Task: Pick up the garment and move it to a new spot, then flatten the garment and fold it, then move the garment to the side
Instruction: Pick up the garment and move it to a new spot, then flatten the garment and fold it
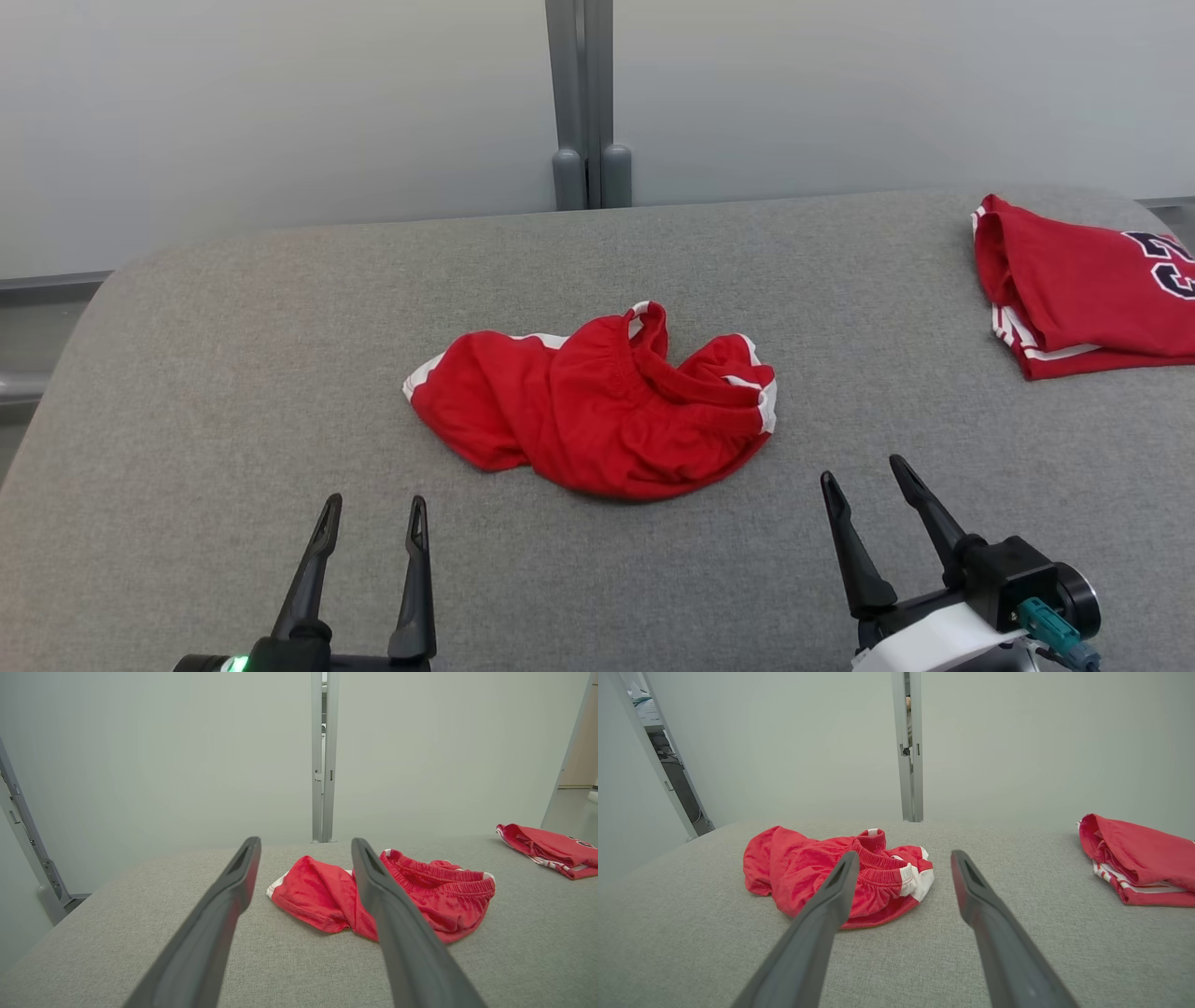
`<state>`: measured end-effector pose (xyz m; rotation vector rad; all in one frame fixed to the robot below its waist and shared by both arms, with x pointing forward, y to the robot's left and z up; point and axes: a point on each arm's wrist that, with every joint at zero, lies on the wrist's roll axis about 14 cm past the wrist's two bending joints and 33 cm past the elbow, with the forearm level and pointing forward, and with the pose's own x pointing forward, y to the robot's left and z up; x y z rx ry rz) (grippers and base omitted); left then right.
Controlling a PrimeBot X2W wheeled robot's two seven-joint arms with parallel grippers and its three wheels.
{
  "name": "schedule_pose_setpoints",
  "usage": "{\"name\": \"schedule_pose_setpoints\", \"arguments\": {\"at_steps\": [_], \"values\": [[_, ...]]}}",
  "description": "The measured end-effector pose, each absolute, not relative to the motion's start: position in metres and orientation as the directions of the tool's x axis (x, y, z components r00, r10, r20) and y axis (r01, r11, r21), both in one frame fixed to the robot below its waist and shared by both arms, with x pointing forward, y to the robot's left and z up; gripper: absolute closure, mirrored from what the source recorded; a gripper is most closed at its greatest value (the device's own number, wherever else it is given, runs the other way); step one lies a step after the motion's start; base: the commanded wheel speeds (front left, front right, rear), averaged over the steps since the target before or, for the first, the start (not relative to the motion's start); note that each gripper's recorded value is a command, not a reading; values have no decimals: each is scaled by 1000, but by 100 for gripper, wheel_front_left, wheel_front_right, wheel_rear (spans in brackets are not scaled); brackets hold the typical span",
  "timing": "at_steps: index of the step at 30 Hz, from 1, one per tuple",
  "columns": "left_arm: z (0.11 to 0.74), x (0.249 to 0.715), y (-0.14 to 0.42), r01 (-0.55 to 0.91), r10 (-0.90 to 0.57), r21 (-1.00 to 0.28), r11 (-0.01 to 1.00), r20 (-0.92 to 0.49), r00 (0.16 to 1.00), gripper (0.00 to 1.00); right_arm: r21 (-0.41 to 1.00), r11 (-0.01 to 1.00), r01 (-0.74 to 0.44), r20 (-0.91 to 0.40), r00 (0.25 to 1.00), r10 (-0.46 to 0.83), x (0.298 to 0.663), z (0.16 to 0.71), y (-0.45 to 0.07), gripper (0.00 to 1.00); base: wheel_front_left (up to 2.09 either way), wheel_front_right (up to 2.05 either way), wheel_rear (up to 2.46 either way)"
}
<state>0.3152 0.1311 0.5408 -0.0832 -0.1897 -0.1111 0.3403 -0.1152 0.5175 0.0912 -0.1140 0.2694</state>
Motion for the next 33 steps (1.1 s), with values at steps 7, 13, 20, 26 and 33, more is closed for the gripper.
{"name": "schedule_pose_setpoints", "arguments": {"at_steps": [7, 13, 20, 26, 33], "values": [[537, 315, 132, 113, -99, -69, 991, 181, 978, 0, 76, 961, -267, 119, 959, 257, 342, 516, -116, 0, 0, 0, 0], [536, 315, 132, 114, -100, -70, 991, 176, 979, 0, 78, 960, -270, 117, 958, 260, 342, 515, -114, 0, 0, 0, 0], [535, 315, 131, 113, -100, -70, 991, 175, 980, 0, 80, 959, -272, 116, 958, 263, 343, 515, -113, 0, 0, 0, 0], [532, 315, 129, 119, -107, -65, 991, 166, 980, 0, 79, 960, -270, 114, 959, 260, 343, 514, -114, 0, 0, 0, 0], [520, 320, 108, 201, -187, -109, 974, 128, 974, 0, 75, 969, -236, 111, 967, 228, 347, 513, -125, 0, 0, 0, 0]]}}
